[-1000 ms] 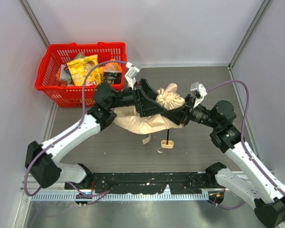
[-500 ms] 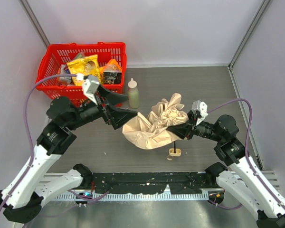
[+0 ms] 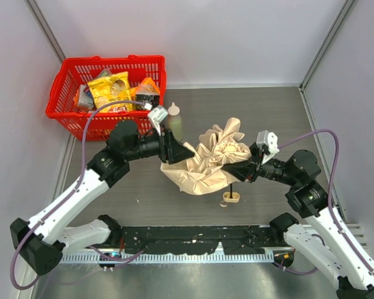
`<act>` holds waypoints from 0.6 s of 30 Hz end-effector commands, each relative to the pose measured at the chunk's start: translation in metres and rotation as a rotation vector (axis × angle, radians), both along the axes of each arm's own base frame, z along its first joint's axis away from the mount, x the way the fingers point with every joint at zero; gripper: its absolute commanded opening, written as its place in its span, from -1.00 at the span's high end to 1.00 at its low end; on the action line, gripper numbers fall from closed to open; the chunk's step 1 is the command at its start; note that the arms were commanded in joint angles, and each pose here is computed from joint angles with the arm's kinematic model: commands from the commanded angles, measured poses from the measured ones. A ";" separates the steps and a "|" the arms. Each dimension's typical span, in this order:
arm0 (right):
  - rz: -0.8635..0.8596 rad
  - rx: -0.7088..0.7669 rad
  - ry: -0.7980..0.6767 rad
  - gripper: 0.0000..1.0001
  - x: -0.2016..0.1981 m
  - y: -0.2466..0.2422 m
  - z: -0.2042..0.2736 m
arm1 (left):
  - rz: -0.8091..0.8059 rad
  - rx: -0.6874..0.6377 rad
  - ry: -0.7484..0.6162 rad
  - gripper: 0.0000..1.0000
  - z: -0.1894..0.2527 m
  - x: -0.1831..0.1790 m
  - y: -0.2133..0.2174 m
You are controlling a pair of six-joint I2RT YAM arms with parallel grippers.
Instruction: Put away the umbrella
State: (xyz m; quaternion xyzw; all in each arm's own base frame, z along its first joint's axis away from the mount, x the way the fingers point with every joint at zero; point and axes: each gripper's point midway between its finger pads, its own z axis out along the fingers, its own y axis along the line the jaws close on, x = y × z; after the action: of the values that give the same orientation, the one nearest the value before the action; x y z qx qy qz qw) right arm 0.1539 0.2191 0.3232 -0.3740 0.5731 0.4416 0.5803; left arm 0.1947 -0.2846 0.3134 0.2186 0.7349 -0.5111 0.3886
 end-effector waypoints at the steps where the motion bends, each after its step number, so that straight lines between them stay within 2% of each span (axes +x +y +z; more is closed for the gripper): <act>1: -0.006 0.034 -0.116 0.99 -0.001 -0.002 0.036 | -0.145 -0.302 -0.127 0.32 0.082 -0.013 -0.029; 5: -0.016 0.049 -0.110 0.99 0.002 -0.001 0.041 | -0.275 -0.400 -0.207 0.88 0.125 -0.035 -0.071; 7: -0.027 0.061 -0.107 0.99 0.003 -0.002 0.048 | -0.332 -0.420 -0.234 1.00 0.137 -0.044 -0.090; 11: -0.120 0.070 -0.099 0.99 0.013 -0.011 0.059 | -0.370 -0.441 -0.257 0.99 0.146 -0.049 -0.100; 12: -0.125 0.076 -0.102 0.98 0.013 -0.012 0.063 | -0.366 -0.433 -0.262 0.92 0.144 -0.049 -0.099; 13: -0.126 0.085 -0.101 0.98 0.012 -0.013 0.065 | -0.358 -0.426 -0.263 0.75 0.142 -0.048 -0.098; 14: -0.128 0.096 -0.093 0.99 0.011 -0.013 0.066 | -0.341 -0.413 -0.264 0.50 0.141 -0.047 -0.097; 15: -0.133 0.107 -0.096 0.99 0.011 -0.014 0.069 | -0.304 -0.388 -0.258 0.11 0.138 -0.042 -0.094; 17: -0.173 0.112 -0.066 0.98 0.016 -0.017 0.068 | -0.228 -0.342 -0.270 -0.34 0.135 -0.032 -0.083; 18: -0.201 0.112 -0.065 0.99 0.019 -0.021 0.069 | -0.181 -0.315 -0.269 -0.49 0.134 -0.027 -0.075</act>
State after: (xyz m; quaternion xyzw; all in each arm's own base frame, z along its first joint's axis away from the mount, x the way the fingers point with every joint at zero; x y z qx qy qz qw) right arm 0.1657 0.2071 0.3645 -0.3315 0.5728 0.4135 0.6253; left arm 0.1699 -0.3849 0.4145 0.2960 0.5745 -0.6460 0.4061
